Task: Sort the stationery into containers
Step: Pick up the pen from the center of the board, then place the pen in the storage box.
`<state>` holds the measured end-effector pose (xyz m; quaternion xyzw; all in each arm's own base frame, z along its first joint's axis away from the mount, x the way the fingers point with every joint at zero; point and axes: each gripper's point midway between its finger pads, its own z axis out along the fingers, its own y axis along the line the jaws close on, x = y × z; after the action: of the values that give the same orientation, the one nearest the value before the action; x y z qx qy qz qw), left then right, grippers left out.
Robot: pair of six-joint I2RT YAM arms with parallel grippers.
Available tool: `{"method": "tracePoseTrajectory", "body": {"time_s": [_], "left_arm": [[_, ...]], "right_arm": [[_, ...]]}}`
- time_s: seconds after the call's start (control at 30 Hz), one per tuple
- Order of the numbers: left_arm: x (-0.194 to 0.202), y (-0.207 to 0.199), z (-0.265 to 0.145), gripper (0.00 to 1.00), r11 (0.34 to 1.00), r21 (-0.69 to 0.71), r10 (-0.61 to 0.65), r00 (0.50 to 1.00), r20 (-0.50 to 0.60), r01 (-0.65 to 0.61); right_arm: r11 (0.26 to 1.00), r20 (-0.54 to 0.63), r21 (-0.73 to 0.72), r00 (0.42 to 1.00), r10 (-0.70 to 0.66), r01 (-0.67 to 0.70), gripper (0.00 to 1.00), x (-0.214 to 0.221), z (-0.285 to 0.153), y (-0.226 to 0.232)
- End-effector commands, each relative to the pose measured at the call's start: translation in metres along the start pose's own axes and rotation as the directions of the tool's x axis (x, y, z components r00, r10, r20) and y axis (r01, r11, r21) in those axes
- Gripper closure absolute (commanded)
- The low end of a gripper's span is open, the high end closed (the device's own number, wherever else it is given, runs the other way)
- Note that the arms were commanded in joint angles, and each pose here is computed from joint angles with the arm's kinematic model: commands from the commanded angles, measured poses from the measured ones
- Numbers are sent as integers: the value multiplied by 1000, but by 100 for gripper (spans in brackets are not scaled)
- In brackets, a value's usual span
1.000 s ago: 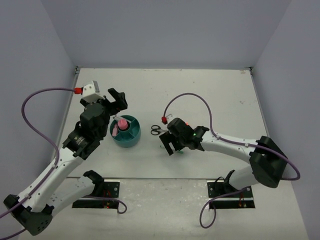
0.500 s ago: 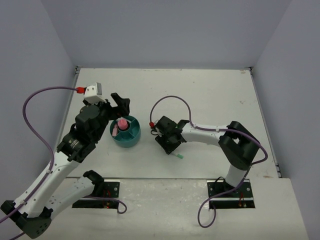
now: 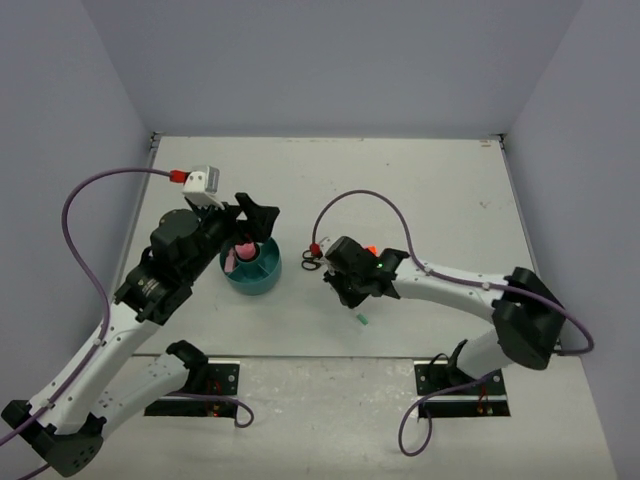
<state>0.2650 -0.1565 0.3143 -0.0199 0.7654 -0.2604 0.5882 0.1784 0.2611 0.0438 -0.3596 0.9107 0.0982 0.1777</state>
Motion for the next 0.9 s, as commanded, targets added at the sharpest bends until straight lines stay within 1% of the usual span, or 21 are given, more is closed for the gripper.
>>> {"method": "tracePoseTrajectory", "body": {"time_s": [0.0,0.07,0.1,0.13,0.17,0.23,0.27,0.3,0.37,0.43,0.47,0.53,0.6,0.67,0.7,0.73,0.77,0.87], "left_arm": [[-1,-59,-4,0,952,306,-13,999,-51,28],[10,-76,-1,0,919,391,-18,994,-104,58],[15,-91,-5,0,875,480,-11,992,-124,70],[20,-99,-7,0,847,523,-22,989,-149,98],[22,-107,-9,0,814,573,-11,989,-150,96],[32,-130,-20,0,685,717,-5,985,-175,130],[32,-141,-27,0,627,765,-8,983,-184,148],[40,-143,-26,0,618,766,-13,976,-218,179],[50,-160,-31,0,549,813,12,970,-242,196],[52,-167,-31,0,534,823,17,971,-240,194],[57,-176,-33,0,510,837,30,968,-247,198],[61,-186,-35,3,485,852,46,967,-251,198],[66,-193,-34,15,477,854,58,963,-265,207],[67,-195,-33,23,476,854,61,961,-271,211],[69,-195,-32,30,478,852,62,959,-276,214],[71,-195,-32,34,479,850,65,958,-281,217],[73,-195,-32,37,478,851,70,956,-285,219],[77,-193,-32,39,481,847,80,952,-297,224]], "right_arm": [[990,348,-139,937,33,17,100,-63,-68,23],[981,437,-189,899,40,48,100,-70,-90,31],[967,498,-237,866,41,91,100,-78,-104,40],[959,543,-258,839,44,116,100,-82,-115,44],[956,583,-262,811,51,129,100,-84,-125,45],[933,689,-297,722,63,202,100,-85,-158,52],[926,725,-304,685,73,224,100,-84,-171,53],[924,731,-307,678,77,226,100,-83,-174,53],[914,780,-314,619,95,256,100,-82,-196,55],[909,795,-317,598,99,271,100,-81,-207,56],[908,802,-313,590,94,280,100,-81,-214,56],[909,805,-309,586,93,279,100,-81,-219,55],[912,813,-303,575,96,276,100,-80,-224,54],[917,817,-295,569,97,268,100,-80,-225,51],[918,822,-292,561,98,267,100,-79,-227,50],[919,825,-290,556,99,267,100,-79,-229,50],[921,829,-287,550,101,263,100,-79,-231,48],[927,837,-275,537,101,255,100,-78,-233,45]]}}
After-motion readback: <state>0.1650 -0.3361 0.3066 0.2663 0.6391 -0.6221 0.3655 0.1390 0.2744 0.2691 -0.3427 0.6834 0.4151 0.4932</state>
